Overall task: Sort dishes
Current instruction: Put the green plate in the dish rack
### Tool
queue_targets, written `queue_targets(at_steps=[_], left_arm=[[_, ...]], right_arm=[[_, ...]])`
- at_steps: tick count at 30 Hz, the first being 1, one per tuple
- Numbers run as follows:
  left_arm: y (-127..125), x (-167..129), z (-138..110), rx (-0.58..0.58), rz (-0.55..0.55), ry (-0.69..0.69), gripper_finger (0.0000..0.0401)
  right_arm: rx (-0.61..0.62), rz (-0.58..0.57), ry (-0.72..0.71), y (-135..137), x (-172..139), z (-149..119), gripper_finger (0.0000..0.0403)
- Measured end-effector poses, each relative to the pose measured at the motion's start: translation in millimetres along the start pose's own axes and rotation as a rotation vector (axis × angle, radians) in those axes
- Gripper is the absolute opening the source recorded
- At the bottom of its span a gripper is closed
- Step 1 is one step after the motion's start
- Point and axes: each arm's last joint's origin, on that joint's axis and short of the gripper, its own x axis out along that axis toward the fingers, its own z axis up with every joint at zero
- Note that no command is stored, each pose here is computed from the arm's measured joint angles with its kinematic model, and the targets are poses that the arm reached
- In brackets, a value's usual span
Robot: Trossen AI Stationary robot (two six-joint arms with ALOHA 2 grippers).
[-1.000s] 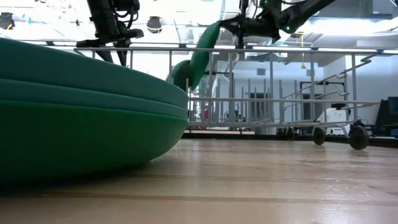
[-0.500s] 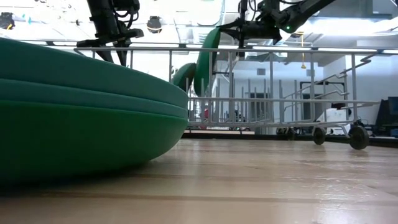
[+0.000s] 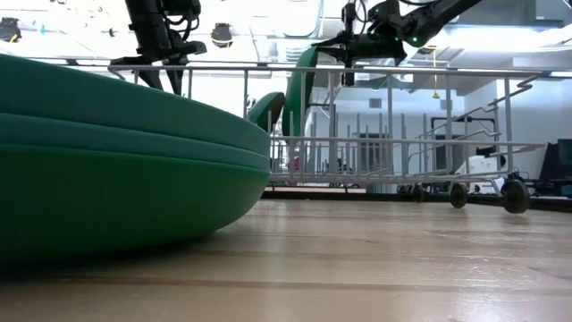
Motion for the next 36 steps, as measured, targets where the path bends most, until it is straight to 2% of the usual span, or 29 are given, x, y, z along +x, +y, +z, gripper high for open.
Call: queue_targets(at_steps=[9, 18, 22, 30, 36], left_arm=[[0, 0, 0, 0.003, 0.000, 0.000, 0.0146], [0, 0, 0, 0.002, 0.000, 0.000, 0.0146], [0, 0, 0, 0.002, 0.000, 0.000, 0.0146], [0, 0, 0, 0.003, 0.000, 0.000, 0.0146], [0, 0, 0, 0.003, -0.002, 0.002, 0.0146]], right_arm=[[0.059, -0.035, 0.013, -21, 9, -16, 0.0000], [0.029, -0.018, 0.016, -20, 13, -18, 0.0000], [0.006, 0.027, 0.025, -13, 12, -17, 0.0000], [-0.107, 0.120, 0.073, 24, 15, -10, 0.0000], [-0.114, 0.092, 0.076, 19, 10, -8, 0.0000]])
